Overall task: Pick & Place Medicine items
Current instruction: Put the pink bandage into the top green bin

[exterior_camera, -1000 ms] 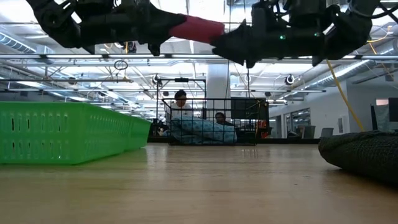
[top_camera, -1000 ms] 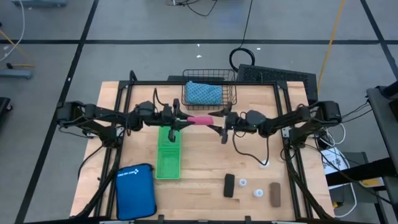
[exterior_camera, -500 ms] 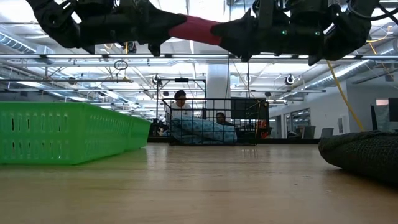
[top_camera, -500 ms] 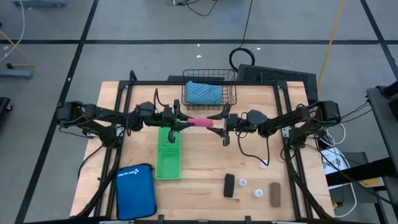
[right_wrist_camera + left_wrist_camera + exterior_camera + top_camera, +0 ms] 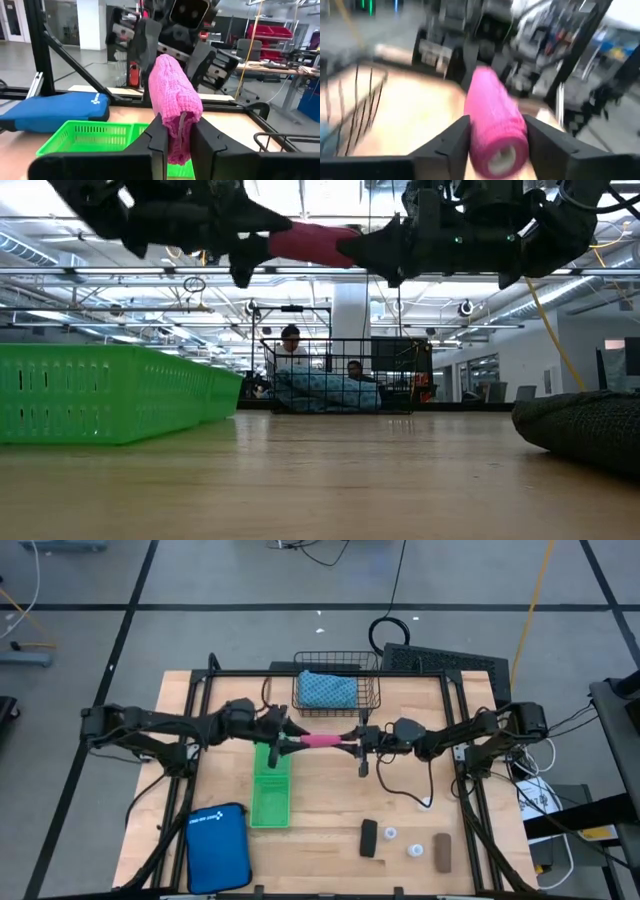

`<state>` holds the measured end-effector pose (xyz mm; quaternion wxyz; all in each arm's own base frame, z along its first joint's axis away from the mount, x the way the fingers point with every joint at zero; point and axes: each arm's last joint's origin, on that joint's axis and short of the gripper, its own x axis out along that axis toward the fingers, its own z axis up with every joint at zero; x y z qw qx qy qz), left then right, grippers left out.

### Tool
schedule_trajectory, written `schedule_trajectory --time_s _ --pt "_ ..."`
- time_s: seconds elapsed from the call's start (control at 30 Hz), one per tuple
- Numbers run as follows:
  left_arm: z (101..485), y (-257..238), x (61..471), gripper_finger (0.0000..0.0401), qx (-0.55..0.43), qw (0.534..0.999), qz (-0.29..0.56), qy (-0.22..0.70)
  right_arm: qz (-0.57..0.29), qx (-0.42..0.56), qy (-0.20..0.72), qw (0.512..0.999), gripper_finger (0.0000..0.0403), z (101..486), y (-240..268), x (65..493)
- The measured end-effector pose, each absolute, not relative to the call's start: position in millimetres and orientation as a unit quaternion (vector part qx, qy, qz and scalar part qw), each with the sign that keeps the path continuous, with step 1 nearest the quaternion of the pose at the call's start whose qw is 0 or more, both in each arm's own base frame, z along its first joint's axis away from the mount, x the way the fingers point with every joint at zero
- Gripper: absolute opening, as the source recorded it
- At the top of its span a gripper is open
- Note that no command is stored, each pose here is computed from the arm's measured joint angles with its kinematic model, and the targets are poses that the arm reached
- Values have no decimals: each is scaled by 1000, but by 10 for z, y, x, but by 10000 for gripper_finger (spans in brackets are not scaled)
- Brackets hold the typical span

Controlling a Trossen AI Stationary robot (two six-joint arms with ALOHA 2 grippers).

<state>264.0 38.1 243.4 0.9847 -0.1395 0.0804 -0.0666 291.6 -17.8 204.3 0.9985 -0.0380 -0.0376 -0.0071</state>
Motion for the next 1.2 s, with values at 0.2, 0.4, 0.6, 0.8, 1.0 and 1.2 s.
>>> schedule_trajectory --time_s 0.2,0.4,0.6,0.8,1.0,1.2 --pt "2873 344 2629 221 -62 956 43 284 -20 -34 -13 999 34 2001 -255 2913" --pt "3177 326 2989 224 -29 915 54 398 -21 -31 30 999 34 1993 -280 2975" --pt "3161 347 3439 225 11 895 28 446 -20 -31 39 999 34 1998 -275 2994" --pt "3026 373 3625 225 30 885 16 465 -20 -30 41 999 34 1994 -276 2994" --pt "3002 396 3604 209 12 878 26 477 -21 -30 41 998 35 1995 -276 2994" --pt "3015 390 3582 78 -14 878 11 479 -19 -29 41 999 97 1994 -274 2994"
